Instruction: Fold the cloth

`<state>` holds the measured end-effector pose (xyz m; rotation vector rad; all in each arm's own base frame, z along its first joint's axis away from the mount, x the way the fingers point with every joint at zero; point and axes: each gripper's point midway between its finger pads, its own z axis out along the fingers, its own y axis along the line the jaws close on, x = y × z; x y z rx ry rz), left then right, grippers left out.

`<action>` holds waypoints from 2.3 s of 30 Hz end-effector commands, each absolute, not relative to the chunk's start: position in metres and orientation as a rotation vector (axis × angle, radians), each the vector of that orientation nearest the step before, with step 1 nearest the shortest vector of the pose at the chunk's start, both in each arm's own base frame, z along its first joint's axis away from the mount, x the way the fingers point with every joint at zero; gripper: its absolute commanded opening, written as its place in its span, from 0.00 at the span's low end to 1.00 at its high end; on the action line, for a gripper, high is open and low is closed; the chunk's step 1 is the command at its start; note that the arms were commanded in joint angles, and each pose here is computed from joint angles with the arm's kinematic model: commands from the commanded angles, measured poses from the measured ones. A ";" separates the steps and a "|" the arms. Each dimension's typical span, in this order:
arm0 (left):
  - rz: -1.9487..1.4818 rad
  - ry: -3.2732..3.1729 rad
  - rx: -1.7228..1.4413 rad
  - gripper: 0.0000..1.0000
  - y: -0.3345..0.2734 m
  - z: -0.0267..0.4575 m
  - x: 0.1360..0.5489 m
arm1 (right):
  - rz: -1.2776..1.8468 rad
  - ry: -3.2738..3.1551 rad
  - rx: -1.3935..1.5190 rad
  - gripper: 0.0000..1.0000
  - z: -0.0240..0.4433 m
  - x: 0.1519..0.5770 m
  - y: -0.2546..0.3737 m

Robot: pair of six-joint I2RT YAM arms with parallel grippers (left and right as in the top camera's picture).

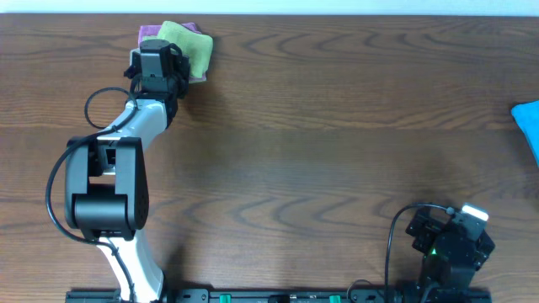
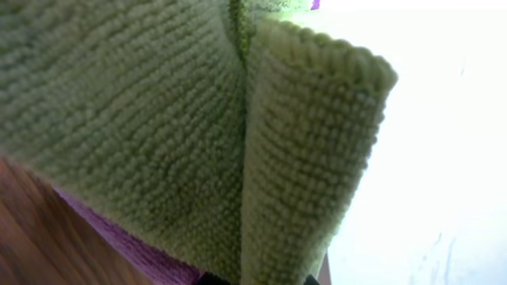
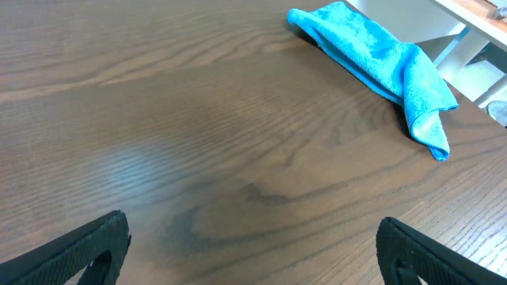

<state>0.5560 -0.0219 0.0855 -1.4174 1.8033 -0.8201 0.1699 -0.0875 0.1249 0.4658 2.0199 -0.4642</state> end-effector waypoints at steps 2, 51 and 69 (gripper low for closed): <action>-0.819 1.764 -1.478 0.06 -0.009 0.085 0.554 | -0.482 2.016 0.470 0.99 0.125 0.169 -0.090; -0.921 2.000 -1.342 0.95 -0.058 0.074 0.540 | -0.482 2.017 0.469 0.99 0.125 0.169 -0.090; -0.881 1.985 -1.341 0.47 -0.064 0.074 0.540 | -0.482 2.016 0.470 0.99 0.125 0.169 -0.090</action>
